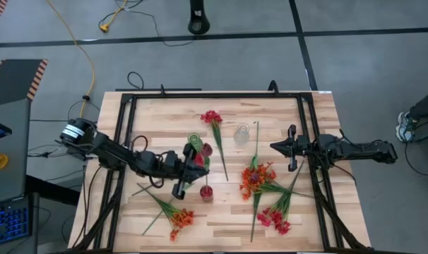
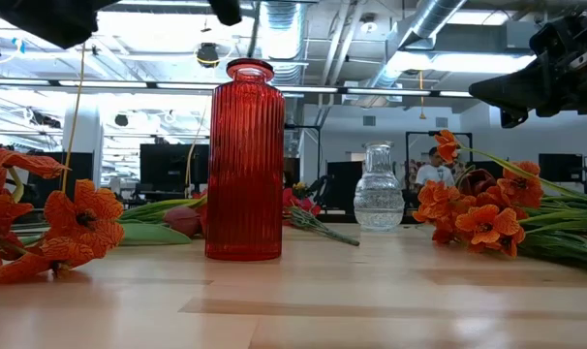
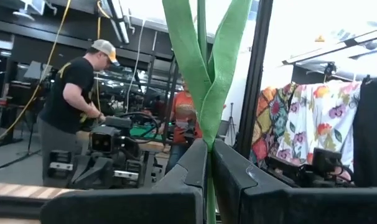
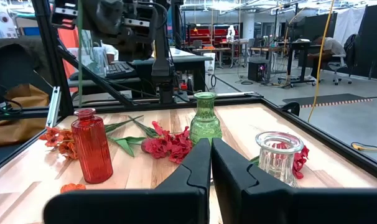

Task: Sort flowers into vase by color
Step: Put the top red flower into the red vase

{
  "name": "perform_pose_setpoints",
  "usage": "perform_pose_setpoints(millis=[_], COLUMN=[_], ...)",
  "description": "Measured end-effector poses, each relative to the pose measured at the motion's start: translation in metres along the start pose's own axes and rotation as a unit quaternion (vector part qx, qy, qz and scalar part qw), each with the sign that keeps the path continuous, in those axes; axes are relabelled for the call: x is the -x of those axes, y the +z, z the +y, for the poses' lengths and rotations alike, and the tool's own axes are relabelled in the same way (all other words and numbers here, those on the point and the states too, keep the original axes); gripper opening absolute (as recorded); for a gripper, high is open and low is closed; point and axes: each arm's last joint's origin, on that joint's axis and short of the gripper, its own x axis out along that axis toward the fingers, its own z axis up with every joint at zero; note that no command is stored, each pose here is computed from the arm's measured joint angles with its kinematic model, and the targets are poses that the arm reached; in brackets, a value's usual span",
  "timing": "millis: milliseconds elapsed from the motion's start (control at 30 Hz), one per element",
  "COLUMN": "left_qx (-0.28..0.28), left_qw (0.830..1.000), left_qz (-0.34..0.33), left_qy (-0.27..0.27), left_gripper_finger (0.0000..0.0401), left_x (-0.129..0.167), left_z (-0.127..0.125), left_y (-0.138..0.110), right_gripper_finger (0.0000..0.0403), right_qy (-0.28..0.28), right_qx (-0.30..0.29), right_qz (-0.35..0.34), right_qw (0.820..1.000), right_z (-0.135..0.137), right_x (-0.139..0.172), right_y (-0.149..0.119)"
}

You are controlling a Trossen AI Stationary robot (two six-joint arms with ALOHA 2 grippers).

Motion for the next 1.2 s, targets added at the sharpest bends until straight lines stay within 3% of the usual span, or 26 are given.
perform_pose_setpoints(millis=[600, 1200], left_qx=[-0.031, -0.044], left_qw=[0.999, 0.995], left_qz=[0.015, 0.089], left_qy=[-0.008, -0.004], left_gripper_finger=[0.0, 0.0], left_x=[-0.004, -0.002], left_z=[-0.001, 0.001], left_y=[-0.006, -0.02], right_gripper_finger=[0.0043, 0.0043], right_qy=[0.0, 0.0], right_qx=[0.0, 0.0], right_qz=[0.0, 0.0], right_qw=[1.0, 1.0], right_z=[0.0, 0.0], right_x=[0.0, 0.0], right_y=[0.0, 0.0])
